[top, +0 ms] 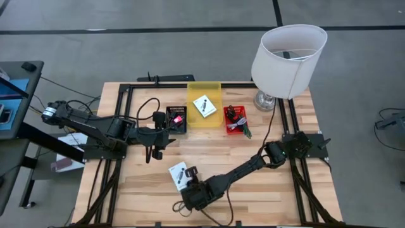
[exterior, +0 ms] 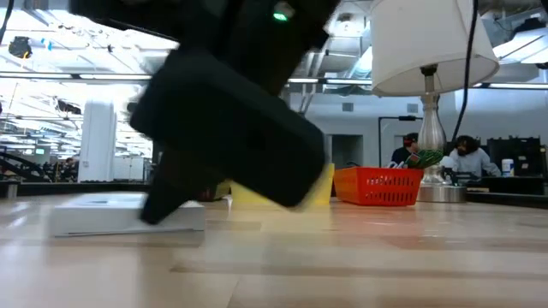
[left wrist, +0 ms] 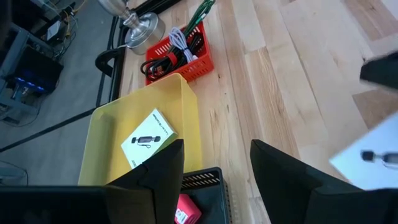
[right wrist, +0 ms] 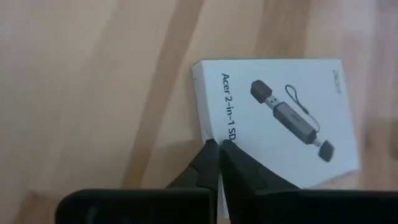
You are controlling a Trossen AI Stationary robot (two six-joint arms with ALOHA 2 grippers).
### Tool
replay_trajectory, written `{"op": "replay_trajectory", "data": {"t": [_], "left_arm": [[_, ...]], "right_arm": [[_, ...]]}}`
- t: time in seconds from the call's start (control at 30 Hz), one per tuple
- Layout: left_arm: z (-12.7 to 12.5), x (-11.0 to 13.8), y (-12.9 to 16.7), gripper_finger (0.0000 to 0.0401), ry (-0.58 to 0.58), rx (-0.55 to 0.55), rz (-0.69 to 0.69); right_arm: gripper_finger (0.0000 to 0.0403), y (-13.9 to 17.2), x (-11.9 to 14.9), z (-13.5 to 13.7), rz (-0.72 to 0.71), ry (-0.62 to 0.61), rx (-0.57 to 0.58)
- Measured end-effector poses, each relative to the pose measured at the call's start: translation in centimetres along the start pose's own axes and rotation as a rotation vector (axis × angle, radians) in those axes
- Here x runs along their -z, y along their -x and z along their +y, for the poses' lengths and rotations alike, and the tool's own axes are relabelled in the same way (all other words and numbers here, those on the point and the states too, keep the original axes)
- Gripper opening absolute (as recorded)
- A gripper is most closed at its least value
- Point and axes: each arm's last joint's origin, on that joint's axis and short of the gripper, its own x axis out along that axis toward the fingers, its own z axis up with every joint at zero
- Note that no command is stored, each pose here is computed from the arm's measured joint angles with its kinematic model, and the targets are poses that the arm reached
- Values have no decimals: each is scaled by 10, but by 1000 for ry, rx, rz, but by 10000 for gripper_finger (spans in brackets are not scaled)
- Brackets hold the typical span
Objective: Pick and place items into bin
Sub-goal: Put the white card reader box into the yellow bin
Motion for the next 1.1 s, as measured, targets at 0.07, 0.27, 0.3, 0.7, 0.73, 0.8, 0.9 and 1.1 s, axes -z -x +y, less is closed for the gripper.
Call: {"op": "replay_trajectory", "data": {"t": [0.07,0.27,0.3,0.7,0.73,0.8,0.9,1.1], "left_arm": [[0,0,0,178,0,0,0],[0,0,0,178,1,0,-1],[0,0,0,178,0,0,0],[0,0,0,178,0,0,0],[0,0,0,178,1,0,-1],[0,0,0,178,0,0,-1],[0,0,0,178,0,0,0],[0,0,0,178,0,0,0]], "right_arm": [[1,13,2,7,23,32,62],[1,56,10,19,97,82,229],[1,64,10,18,96,76,263],[1,102,15,-31,164,59,519],[1,100,16,-39,181,57,527],[1,94,18,-56,215,45,538],[1,85,23,-75,272,7,436],[0,79,27,-75,305,-122,50]]}}
